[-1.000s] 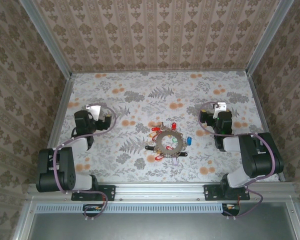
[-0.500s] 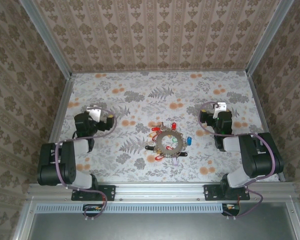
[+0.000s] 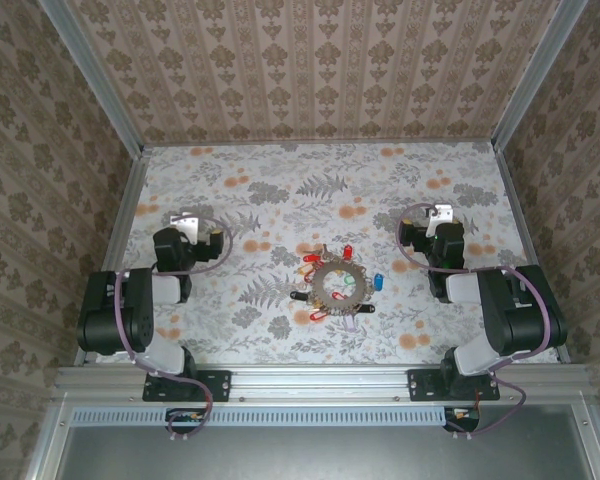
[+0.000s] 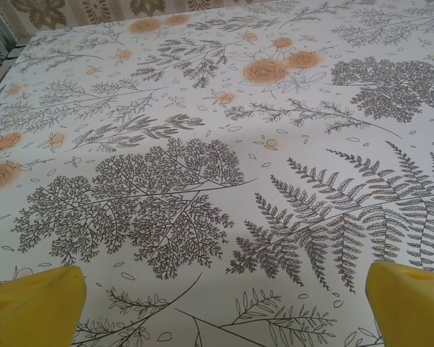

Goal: Put the keys on the keyring

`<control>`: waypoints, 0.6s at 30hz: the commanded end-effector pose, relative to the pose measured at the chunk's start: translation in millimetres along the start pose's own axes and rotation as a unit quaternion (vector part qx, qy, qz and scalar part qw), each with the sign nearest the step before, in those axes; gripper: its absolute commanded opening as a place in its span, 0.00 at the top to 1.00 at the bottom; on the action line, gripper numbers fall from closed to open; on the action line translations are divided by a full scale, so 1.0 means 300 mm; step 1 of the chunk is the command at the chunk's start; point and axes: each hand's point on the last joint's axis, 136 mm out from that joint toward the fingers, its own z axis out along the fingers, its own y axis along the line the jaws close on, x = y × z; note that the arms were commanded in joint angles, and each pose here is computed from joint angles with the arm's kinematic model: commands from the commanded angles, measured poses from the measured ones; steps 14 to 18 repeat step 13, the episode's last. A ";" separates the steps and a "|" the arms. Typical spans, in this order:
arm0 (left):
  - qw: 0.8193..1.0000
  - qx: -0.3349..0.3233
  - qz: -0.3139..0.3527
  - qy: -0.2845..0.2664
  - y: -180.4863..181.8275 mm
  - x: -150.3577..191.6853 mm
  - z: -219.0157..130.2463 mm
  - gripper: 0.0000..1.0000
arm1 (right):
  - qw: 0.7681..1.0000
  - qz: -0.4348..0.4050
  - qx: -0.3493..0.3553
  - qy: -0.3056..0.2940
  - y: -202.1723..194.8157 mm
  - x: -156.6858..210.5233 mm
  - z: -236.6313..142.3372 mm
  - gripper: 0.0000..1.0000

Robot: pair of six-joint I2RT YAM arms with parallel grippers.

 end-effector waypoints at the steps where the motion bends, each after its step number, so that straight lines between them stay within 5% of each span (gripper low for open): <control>1: 0.999 -0.020 -0.006 -0.025 0.023 -0.059 0.005 0.00 | 1.000 0.007 0.008 -0.009 -0.007 -0.024 0.006 0.00; 18: 0.999 -0.038 -0.008 -0.021 0.036 -0.057 0.006 0.00 | 1.000 0.007 0.008 -0.007 -0.007 -0.020 0.006 0.00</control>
